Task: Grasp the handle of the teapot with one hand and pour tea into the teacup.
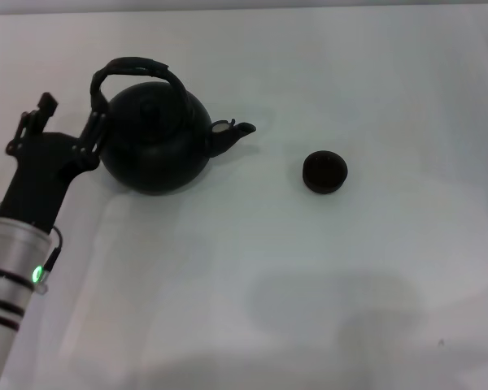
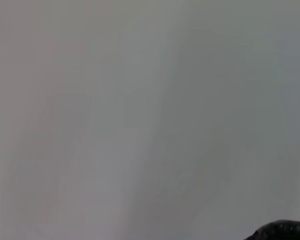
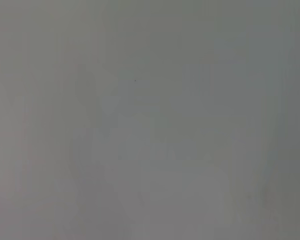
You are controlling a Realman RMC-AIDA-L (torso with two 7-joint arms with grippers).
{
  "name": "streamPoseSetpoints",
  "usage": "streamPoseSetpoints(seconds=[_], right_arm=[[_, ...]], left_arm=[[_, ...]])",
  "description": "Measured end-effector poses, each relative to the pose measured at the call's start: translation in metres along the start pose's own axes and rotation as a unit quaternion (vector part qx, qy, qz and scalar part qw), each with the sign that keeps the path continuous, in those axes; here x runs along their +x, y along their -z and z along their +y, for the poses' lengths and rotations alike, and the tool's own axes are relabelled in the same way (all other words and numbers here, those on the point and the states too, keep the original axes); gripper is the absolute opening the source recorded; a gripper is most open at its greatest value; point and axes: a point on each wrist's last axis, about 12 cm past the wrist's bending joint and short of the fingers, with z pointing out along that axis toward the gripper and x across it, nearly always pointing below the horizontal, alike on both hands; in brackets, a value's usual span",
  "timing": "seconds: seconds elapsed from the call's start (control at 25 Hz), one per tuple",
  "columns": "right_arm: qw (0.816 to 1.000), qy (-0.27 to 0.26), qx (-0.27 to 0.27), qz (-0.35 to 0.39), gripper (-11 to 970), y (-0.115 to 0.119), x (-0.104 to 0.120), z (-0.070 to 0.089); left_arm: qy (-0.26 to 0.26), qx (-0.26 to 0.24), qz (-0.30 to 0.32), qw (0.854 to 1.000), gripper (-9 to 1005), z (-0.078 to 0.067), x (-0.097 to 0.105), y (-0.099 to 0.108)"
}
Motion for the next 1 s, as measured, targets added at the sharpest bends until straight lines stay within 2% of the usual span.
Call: streamPoseSetpoints(seconds=[0.12,0.16,0.28,0.4,0.52,0.68,1.0], right_arm=[[1.000,0.002,-0.001,0.001,832,0.001,0.000,0.000],[1.000,0.003,-0.005,-0.002,832,0.002,0.000,0.000],[1.000,0.004,-0.010,-0.008,832,0.004,0.000,0.001],[1.000,0.008,-0.024,-0.019,832,0.009,0.000,0.002],[0.999,0.015,-0.043,-0.019,832,0.010,0.000,0.006],[0.998,0.000,-0.062,-0.011,832,0.011,0.002,0.011],[0.997,-0.021,-0.075,-0.001,832,0.011,0.007,0.019]], left_arm=[[0.011,-0.012,-0.016,1.000,767,0.004,-0.001,0.011],[0.019,-0.032,-0.030,0.999,767,0.010,-0.003,0.021],[0.028,-0.053,-0.040,0.997,768,0.017,-0.004,0.028],[0.048,-0.116,-0.052,0.991,768,0.037,-0.005,0.040],[0.063,-0.153,-0.056,0.985,769,0.053,-0.006,0.048],[0.069,-0.163,-0.061,0.982,768,0.063,-0.008,0.046],[0.063,-0.144,-0.061,0.986,767,0.065,-0.012,0.031]])
